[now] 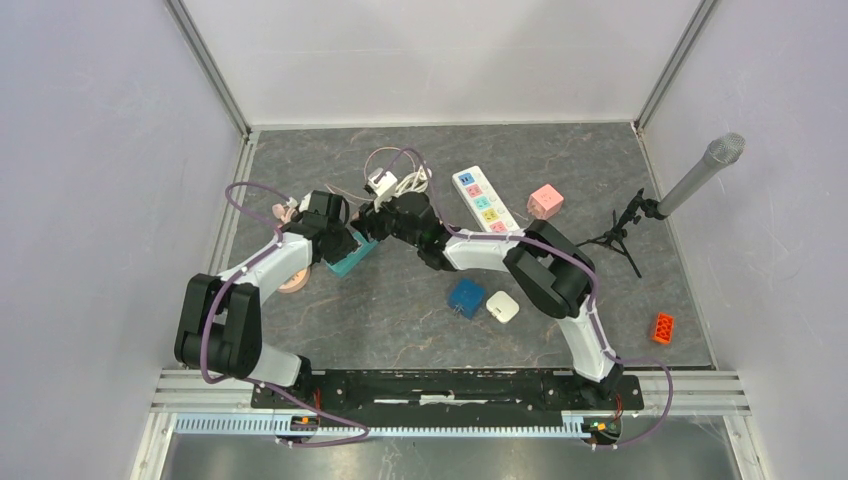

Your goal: Pull the plug off the socket

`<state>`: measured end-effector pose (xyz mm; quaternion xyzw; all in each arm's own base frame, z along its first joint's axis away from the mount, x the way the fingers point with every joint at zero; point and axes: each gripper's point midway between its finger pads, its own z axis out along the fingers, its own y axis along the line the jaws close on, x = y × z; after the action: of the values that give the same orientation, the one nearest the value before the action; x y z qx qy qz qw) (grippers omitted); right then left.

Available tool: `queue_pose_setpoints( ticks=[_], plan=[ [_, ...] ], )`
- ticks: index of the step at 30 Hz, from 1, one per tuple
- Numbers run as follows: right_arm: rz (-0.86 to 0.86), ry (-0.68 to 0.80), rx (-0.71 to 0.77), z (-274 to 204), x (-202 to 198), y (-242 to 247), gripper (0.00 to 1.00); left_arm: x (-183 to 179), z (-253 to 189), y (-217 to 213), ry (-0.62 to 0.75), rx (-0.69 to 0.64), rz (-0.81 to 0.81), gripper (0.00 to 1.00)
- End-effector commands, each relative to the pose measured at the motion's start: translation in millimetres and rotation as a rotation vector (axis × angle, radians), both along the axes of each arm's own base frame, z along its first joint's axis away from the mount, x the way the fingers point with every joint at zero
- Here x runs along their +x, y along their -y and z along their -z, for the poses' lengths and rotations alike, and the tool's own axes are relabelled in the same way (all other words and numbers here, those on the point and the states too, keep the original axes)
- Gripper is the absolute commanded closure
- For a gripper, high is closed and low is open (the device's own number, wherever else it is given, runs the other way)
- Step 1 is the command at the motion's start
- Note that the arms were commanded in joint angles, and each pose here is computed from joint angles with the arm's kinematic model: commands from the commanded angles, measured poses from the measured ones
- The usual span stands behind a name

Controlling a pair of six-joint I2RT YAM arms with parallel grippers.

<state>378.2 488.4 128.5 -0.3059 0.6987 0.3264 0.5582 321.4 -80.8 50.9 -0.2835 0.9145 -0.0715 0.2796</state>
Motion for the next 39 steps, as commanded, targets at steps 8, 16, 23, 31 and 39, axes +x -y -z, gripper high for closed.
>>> queue_pose_setpoints(
  ticks=[8, 16, 23, 31, 39],
  plan=[
    [0.251, -0.086, 0.022, -36.0, 46.9, 63.3, 1.0, -1.1, -23.8, 11.0, 0.022, -0.056, 0.054, 0.57],
    [0.275, -0.309, -0.161, 29.5, 28.2, 94.8, 0.91, 8.6, -98.8, 33.7, 0.157, -0.107, 0.254, 0.35],
    [0.236, -0.332, -0.204, 39.3, 10.4, 104.5, 0.7, 2.6, -150.7, 11.7, 0.27, -0.003, 0.237, 0.15],
    [0.237, -0.27, -0.191, 15.5, 9.0, 111.7, 0.29, -1.6, -176.4, -43.2, 0.317, 0.148, 0.104, 0.04],
    [0.123, -0.169, -0.054, -39.1, -11.4, 105.1, 0.17, -13.7, -168.3, -85.5, 0.247, 0.162, -0.052, 0.0]
  ],
)
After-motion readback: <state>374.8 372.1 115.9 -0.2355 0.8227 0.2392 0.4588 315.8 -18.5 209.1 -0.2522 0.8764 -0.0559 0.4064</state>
